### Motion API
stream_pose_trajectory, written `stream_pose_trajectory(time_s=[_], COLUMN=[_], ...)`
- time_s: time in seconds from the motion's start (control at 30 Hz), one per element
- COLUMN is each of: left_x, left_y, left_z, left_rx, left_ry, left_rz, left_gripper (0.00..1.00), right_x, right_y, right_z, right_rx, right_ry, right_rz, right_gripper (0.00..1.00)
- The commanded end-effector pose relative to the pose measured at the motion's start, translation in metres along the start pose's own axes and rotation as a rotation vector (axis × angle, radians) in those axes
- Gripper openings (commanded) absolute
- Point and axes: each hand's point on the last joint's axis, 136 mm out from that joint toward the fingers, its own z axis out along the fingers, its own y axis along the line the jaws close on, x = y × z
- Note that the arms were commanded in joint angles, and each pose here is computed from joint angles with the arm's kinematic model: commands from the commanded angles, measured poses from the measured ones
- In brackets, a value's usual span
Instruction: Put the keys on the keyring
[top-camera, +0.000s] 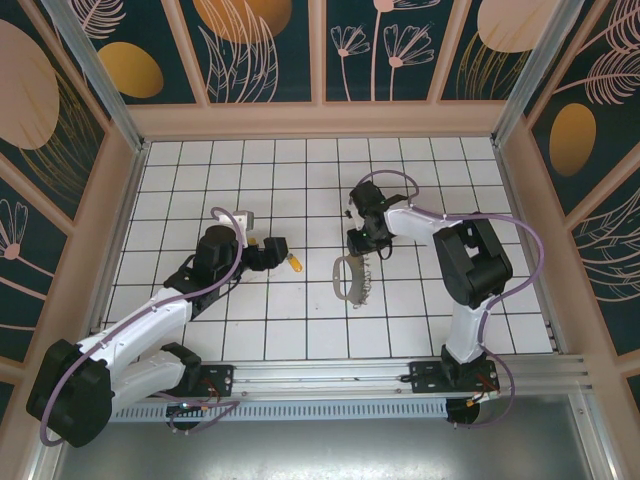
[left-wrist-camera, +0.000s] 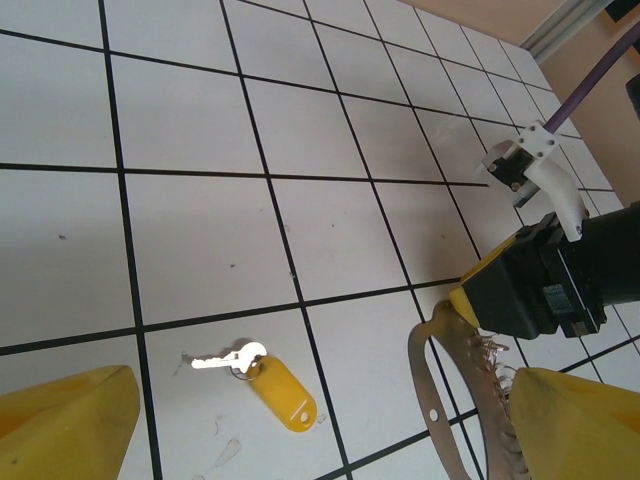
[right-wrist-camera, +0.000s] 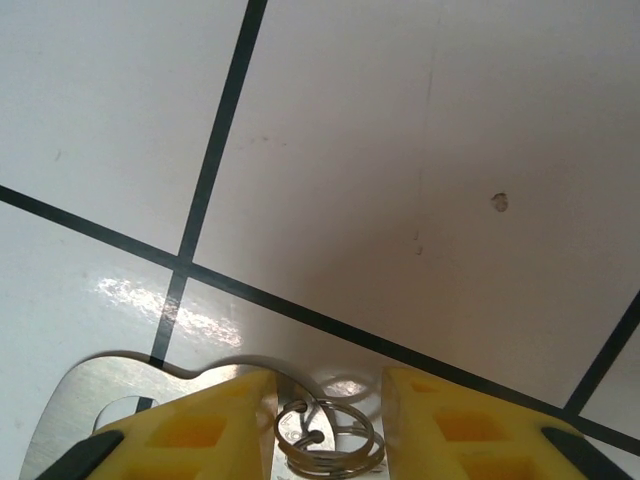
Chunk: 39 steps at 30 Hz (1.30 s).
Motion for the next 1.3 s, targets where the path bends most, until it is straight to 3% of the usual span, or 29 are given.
stream_pose_trajectory(time_s=[0.0, 0.3, 0.53, 0.73, 1.03, 1.27], left_x=[-0.010, -0.008, -0.007, -0.007, -0.005, -0.005], left_y=[-0.007, -0.005, -0.005, -0.004, -0.002, -0.003], left_z=[0.002, -0.001, 0.001, 0.001, 0.000, 0.001], left_rx=[0.020, 0.010, 0.013, 0.011, 0.006, 0.009], left_ry=[-0.029, -0.030, -0.026, -0.025, -0.026, -0.025], left_rz=[0.030, 0.029, 0.028, 0.032, 0.028, 0.028], left_gripper=[0.95, 0.94, 0.95, 0.94, 0.95, 0.95], right_x=[-0.008, -0.019, -0.017, -0.015, -0.006, -0.001], right_y=[0.003, 0.016, 0.021, 0.031, 0.023, 0.017], right_z=[-0.015, -0.015, -0.017, -0.015, -0.015, -0.023], right_rx=[0.001, -0.063, -0.094, -0.106, -0.065, -0.038], right_ry=[-0.033, -0.047, -0.056, -0.045, -0.025, -0.037], right_rz=[0.000, -0.016, -0.016, -0.038, -0.031, -0.010], right_gripper=[0.32, 0.27, 0.28, 0.37, 0.33, 0.44])
